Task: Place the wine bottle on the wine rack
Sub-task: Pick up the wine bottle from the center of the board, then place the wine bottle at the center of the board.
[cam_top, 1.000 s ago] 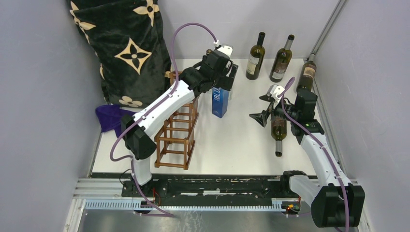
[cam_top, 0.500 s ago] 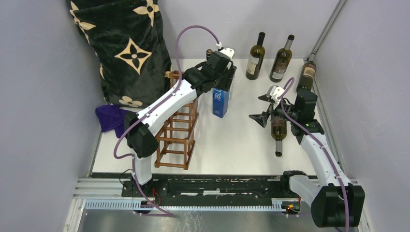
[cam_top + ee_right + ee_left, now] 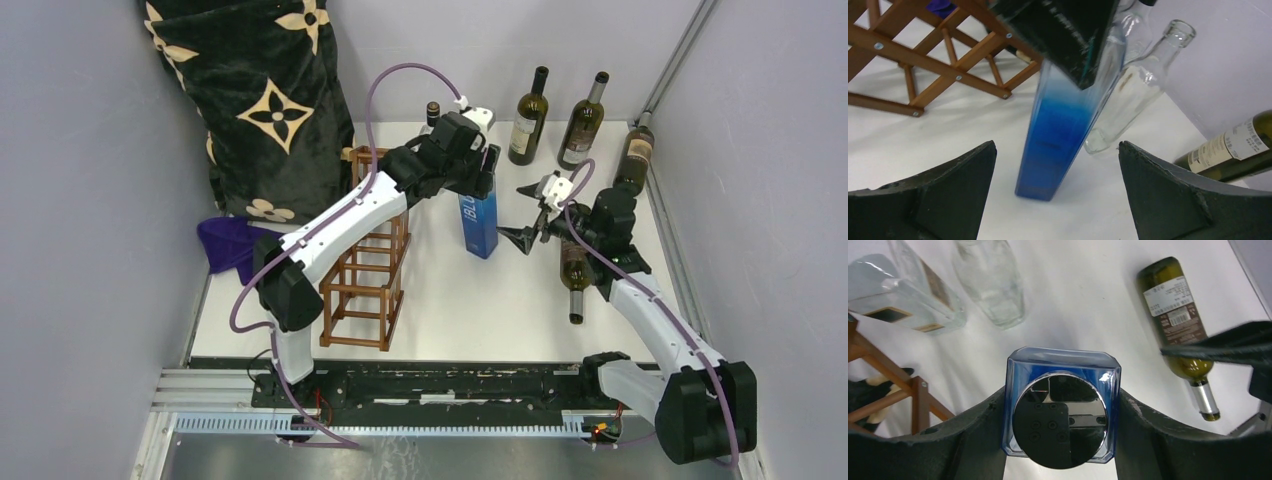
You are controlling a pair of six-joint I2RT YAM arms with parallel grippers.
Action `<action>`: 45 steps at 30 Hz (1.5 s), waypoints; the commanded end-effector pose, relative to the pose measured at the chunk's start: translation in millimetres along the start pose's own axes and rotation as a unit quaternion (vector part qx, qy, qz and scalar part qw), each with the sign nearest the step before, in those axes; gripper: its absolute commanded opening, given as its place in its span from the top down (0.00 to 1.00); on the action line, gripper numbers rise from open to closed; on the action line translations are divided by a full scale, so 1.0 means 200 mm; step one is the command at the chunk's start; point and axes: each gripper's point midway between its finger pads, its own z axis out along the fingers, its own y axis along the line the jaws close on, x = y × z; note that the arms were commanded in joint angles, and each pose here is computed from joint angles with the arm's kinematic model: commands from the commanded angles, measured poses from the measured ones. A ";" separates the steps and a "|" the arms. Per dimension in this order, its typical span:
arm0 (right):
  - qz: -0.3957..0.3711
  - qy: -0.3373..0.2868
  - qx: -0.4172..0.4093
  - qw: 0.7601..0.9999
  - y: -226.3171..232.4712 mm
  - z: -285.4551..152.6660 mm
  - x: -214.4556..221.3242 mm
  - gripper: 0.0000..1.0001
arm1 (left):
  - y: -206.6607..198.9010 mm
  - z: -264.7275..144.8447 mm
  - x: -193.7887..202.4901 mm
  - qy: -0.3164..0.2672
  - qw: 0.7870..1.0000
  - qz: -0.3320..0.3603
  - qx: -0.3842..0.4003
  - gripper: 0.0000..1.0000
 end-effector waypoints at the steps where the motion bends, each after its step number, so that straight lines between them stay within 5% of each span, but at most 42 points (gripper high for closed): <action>1: 0.007 -0.043 0.066 0.997 -0.15 0.05 -0.16 0.02 | -0.23 -0.20 -0.33 -0.111 0.989 -0.048 0.079 0.98; 17: 0.049 -0.036 0.087 0.994 -0.18 0.16 -0.12 0.02 | -0.44 -0.25 -0.49 -0.156 0.977 -0.047 0.138 0.98; 27: 0.042 -0.043 0.089 0.994 -0.21 0.19 -0.11 0.13 | -0.51 -0.30 -0.54 -0.167 0.968 -0.054 0.178 0.98; 29: 0.036 -0.048 0.087 0.994 -0.21 0.19 -0.12 0.26 | -0.52 -0.31 -0.55 -0.170 0.967 -0.055 0.181 0.98; 32: 0.021 -0.056 0.083 0.995 -0.20 0.19 -0.15 0.64 | -0.52 -0.33 -0.57 -0.176 0.965 -0.057 0.184 0.98; 34: 0.012 -0.060 0.077 0.995 -0.20 0.19 -0.17 0.78 | -0.53 -0.36 -0.59 -0.184 0.963 -0.061 0.190 0.97; 41: 0.002 -0.090 0.056 0.994 -0.18 0.16 -0.24 0.95 | -0.50 -0.51 -0.70 -0.224 0.953 -0.079 0.187 0.27; 45: 0.002 -0.107 0.061 0.992 -0.21 0.12 -0.26 0.97 | -0.48 -0.62 -0.75 -0.252 0.944 -0.085 0.196 0.10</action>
